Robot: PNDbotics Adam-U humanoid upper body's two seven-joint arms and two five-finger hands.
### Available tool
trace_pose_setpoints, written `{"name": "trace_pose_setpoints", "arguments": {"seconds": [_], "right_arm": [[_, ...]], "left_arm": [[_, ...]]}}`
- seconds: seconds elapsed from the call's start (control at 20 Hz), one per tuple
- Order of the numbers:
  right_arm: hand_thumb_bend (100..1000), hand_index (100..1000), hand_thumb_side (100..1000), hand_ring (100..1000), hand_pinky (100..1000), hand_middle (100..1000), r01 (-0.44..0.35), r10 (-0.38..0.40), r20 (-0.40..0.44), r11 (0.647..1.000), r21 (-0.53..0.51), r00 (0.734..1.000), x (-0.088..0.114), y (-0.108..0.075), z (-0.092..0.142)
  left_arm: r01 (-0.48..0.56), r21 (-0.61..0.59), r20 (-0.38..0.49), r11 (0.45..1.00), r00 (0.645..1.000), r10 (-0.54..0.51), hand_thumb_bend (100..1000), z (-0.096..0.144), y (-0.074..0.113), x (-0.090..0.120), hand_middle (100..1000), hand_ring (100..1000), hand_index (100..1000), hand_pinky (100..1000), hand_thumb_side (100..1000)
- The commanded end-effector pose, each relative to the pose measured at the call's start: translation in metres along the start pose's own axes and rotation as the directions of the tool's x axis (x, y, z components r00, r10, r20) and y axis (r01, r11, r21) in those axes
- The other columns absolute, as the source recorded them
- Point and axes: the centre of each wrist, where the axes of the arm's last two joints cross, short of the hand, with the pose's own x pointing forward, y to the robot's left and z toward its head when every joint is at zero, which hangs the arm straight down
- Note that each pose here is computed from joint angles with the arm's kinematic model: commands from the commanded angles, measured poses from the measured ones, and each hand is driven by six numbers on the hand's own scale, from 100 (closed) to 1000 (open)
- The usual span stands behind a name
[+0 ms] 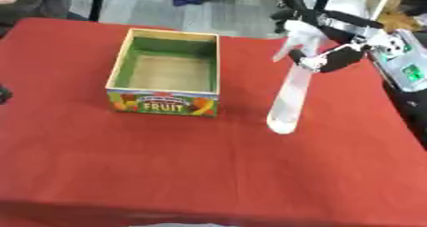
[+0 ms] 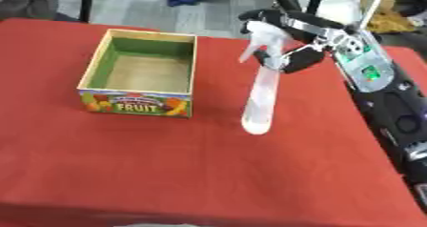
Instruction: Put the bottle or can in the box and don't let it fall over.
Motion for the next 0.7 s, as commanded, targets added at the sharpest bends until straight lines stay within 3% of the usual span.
{"name": "trace_pose_setpoints", "arguments": {"seconds": [0.05,0.7], "right_arm": [[100,787,201,926,684,933,-0.154,0.138,0.118,0.978,0.142,0.983,0.0044,-0.0131,0.0022],[100,623,212,791,556,789,-0.178,0.161,0.13,0.976,0.127,0.978,0.0048,-0.0117,0.0011]], "left_arm": [[-0.002,-0.001,0.029,1.0,1.0,0.002,294,-0.0052,0.0013,0.0067,528,619,728,723,666],[-0.002,-0.003,0.031,1.0,1.0,0.002,294,-0.0056,0.0011,0.007,528,619,728,724,666]]}}
